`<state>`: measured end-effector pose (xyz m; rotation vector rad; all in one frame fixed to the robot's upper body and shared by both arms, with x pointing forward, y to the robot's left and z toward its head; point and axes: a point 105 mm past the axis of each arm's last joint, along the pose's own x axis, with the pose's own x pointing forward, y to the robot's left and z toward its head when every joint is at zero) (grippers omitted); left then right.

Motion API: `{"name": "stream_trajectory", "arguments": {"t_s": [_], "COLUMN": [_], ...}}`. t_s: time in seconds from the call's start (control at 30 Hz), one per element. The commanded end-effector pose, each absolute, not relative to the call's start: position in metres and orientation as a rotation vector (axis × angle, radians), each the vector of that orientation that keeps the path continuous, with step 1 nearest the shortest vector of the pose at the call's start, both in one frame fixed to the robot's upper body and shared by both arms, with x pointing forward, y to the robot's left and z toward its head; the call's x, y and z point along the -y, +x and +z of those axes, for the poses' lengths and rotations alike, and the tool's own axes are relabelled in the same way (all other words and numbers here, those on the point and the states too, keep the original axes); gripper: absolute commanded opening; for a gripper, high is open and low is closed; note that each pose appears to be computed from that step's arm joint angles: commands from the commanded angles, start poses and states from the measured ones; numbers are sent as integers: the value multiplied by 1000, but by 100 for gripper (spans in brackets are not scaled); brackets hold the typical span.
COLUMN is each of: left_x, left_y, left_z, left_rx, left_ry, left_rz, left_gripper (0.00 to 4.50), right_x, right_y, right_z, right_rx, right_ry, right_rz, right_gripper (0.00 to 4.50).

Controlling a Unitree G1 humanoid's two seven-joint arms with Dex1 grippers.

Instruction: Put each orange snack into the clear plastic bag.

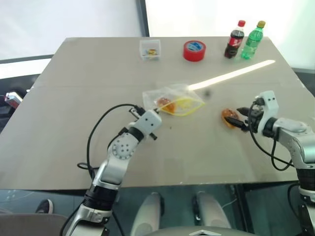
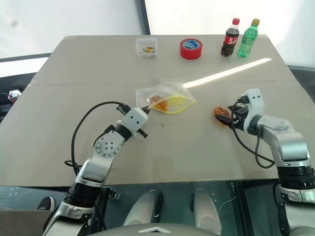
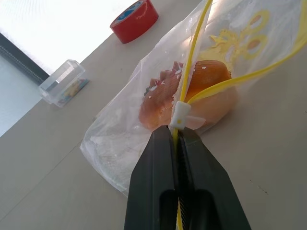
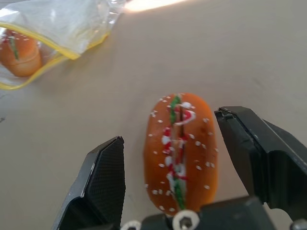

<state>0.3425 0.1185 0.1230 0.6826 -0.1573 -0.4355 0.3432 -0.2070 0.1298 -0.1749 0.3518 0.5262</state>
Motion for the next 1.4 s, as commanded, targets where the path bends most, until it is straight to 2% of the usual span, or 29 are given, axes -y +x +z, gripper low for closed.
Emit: {"name": "stream_trajectory", "arguments": {"t_s": [0.03,0.27,0.37,0.4,0.43,0.47,0.53,0.57,0.7,0.8,0.93,1.07,1.27,1.4], "left_x": [-118,-115,-115,-115,-115,-115,-115,-115,-115,-115,-115,-115,-110,-114], "left_y": [342,343,344,344,344,344,344,344,345,345,344,345,342,342], "left_z": [133,134,134,134,134,134,134,134,134,134,134,134,135,136], "left_rx": [206,211,212,212,212,211,211,211,211,211,212,212,220,222], "left_ry": [685,690,691,691,692,692,692,693,694,696,696,697,702,715], "left_rz": [-427,-438,-440,-441,-442,-442,-444,-444,-440,-438,-438,-438,-450,-437], "left_gripper": [0,0,0,0,0,0,0,0,0,0,0,0,0,0], "right_x": [215,202,205,206,207,207,204,203,197,182,143,114,95,98], "right_y": [334,324,326,327,328,329,328,328,332,329,318,315,327,328], "right_z": [119,105,106,107,108,108,109,109,118,127,141,149,148,155], "right_rx": [-392,-441,-430,-425,-419,-416,-413,-408,-364,-333,-296,-269,-277,-264], "right_ry": [-115,-109,-116,-124,-132,-138,-141,-142,-146,-126,-135,-119,-113,-81], "right_rz": [484,521,499,496,491,490,513,514,535,618,794,895,915,902], "right_gripper": [358,358,276,222,195,136,45,11,5,5,5,5,5,5]}}
